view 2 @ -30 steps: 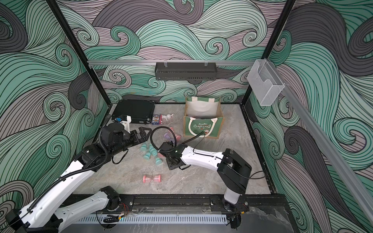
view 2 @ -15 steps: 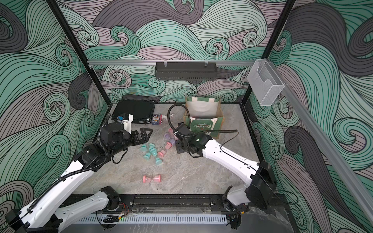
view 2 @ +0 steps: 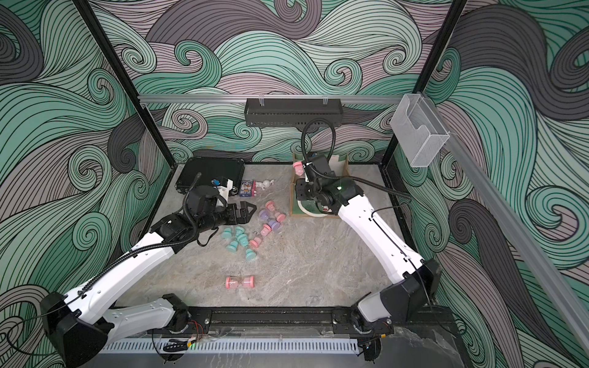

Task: Put the hourglass into the canvas bag
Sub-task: Place the hourglass in the canvas bag.

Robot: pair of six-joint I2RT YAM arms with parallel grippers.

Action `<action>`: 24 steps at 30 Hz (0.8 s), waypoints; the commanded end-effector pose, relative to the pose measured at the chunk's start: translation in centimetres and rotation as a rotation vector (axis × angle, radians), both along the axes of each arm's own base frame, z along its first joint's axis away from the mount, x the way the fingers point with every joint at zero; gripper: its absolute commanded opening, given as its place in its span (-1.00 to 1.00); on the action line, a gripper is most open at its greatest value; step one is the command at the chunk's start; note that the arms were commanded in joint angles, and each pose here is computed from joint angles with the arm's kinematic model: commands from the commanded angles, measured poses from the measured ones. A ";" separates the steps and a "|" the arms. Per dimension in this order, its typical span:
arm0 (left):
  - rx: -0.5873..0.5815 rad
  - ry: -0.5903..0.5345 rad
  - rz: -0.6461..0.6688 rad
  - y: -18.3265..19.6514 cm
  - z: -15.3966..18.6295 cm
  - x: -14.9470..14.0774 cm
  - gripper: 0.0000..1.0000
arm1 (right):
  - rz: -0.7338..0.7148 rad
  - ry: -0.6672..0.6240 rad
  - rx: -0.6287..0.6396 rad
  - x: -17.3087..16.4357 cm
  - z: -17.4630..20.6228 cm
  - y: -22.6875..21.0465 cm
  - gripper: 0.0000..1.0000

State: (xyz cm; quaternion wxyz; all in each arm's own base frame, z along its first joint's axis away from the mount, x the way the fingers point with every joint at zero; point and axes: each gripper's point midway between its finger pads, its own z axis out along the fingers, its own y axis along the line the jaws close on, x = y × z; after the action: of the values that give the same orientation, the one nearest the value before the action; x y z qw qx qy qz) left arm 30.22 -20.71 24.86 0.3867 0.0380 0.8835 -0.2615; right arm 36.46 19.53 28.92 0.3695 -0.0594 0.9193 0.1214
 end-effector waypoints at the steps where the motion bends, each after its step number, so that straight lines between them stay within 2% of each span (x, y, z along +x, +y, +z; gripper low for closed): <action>1: -0.045 -0.057 -0.086 -2.2 1.6 0.6 0.97 | -0.016 0.033 -0.013 1.9 -0.9 -0.9 -0.57; 6: -0.036 -0.053 -0.146 -4.0 0.6 0.7 0.97 | -0.060 0.066 0.008 5.1 -1.7 -2.1 -0.56; 12: -0.025 -0.079 -0.225 -6.3 0.3 0.5 0.97 | -0.129 0.137 0.003 8.3 -4.7 -4.1 -0.58; 24: -0.002 -0.078 -0.237 -7.5 -0.4 1.0 0.97 | -0.145 0.222 -0.056 11.3 -9.8 -4.7 -0.58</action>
State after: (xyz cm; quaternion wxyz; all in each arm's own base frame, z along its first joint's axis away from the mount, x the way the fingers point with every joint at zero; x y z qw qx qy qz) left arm 30.66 -27.41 22.02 0.3622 0.1403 0.8734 -0.2939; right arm 46.97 15.07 18.66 0.2625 0.0149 0.9617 0.0777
